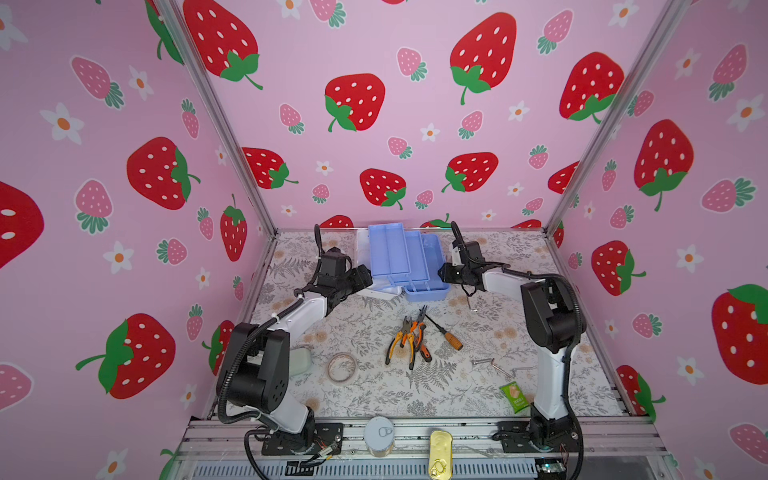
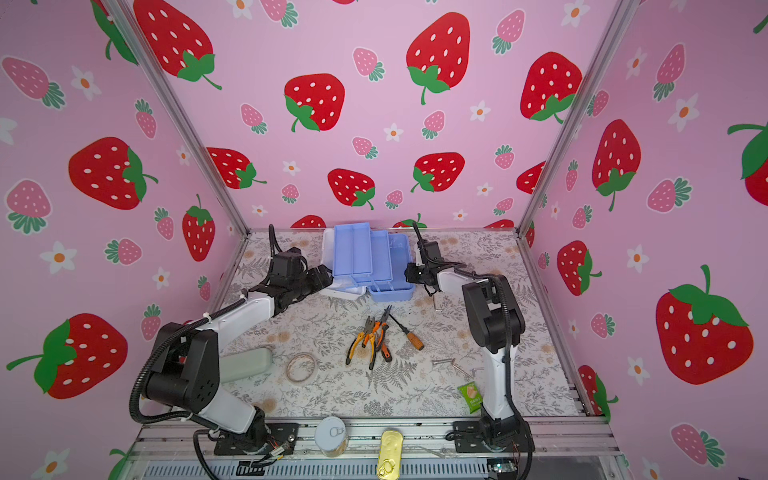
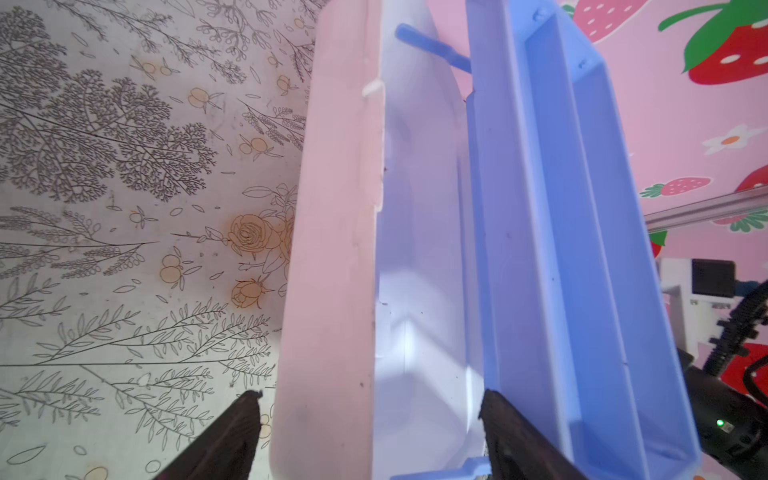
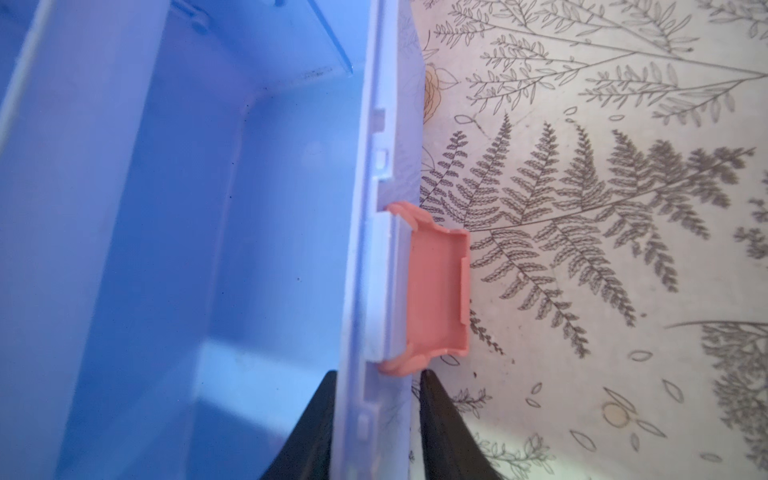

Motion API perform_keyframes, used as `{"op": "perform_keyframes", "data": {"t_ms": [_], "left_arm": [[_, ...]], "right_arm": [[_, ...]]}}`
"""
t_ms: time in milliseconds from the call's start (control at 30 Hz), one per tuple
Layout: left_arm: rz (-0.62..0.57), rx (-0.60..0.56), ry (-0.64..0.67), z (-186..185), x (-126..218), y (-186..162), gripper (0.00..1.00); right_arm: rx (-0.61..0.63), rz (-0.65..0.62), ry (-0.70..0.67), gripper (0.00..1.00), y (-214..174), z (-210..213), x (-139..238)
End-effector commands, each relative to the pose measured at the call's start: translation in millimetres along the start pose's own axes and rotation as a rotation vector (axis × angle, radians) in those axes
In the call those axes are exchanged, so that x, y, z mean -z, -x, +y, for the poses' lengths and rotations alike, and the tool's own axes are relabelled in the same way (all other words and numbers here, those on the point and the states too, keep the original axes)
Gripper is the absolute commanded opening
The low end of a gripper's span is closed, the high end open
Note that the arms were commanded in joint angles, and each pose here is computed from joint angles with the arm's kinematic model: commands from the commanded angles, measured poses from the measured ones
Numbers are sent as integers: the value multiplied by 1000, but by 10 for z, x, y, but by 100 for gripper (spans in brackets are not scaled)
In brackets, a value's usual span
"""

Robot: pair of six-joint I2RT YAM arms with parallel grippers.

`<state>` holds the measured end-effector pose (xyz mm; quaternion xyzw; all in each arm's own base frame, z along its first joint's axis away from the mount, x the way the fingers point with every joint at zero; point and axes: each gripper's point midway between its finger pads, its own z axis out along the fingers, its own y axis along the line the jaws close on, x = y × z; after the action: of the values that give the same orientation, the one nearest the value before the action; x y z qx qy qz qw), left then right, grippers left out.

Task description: Pack the tool kit

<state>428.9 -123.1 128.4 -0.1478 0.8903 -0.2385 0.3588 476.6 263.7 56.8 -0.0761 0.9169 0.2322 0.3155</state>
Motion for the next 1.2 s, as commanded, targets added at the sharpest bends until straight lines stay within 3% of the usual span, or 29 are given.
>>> {"op": "perform_keyframes", "data": {"t_ms": [0,400,833,1167], "left_arm": [[-7,19,-2,36,8,-23,86],[-62,84,128,315,273,-10,90],[-127,91,243,551,912,-145,90],[-140,-166,286,92,1148,-358,89]], "right_arm": [[-10,5,11,35,-39,23,83],[-3,-19,30,37,-5,99,280],[55,-137,-1,47,112,248,989],[175,-161,-114,49,-295,276,1525]]}}
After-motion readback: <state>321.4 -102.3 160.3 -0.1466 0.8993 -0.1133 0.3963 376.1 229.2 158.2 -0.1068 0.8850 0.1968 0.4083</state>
